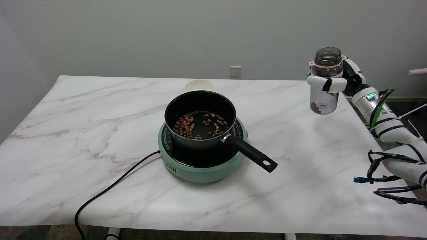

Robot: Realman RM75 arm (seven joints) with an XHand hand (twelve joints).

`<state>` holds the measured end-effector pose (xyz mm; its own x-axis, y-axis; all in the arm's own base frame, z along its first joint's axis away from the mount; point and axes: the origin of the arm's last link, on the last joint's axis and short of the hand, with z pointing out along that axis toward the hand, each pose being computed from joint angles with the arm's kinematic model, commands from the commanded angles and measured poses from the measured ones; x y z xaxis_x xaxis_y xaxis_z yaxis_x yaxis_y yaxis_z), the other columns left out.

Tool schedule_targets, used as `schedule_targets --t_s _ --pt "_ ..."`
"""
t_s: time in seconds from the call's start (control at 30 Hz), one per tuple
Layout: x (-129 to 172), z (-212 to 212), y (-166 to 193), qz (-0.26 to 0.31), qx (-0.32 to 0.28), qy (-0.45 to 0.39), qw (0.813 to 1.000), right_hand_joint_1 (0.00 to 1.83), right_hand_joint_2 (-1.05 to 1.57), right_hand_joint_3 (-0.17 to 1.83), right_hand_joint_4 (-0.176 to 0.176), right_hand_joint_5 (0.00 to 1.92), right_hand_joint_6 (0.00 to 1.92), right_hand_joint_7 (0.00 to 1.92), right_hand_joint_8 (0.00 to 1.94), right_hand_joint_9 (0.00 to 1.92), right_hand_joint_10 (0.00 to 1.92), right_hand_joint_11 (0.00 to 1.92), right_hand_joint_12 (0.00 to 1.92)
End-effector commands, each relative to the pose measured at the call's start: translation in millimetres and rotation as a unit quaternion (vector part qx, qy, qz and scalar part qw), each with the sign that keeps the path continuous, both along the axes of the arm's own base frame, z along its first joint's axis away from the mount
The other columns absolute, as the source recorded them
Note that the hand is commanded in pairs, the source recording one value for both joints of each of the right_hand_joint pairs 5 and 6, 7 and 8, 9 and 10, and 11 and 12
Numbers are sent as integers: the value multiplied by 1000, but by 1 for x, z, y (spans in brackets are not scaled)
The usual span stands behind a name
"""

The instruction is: Place the bottle onto the table.

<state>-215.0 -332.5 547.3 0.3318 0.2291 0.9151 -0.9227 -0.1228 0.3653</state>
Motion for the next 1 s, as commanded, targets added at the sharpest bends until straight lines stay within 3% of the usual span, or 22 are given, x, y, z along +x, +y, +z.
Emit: schedule_targets --t_s 0.03,0.57,1.0 --pt "-33 -9 -19 28 -21 -96 995 1401 1209 765 0 1920 1920 1920 1920 1402 1402 1243 1243" --pt "-61 -22 -25 -8 -35 -135 990 1472 1045 907 0 1920 1920 1920 1920 1368 1368 1238 1238" --pt "-73 -28 -31 -49 -60 -69 995 1420 1224 717 0 1920 1920 1920 1920 1456 1456 1263 1263"
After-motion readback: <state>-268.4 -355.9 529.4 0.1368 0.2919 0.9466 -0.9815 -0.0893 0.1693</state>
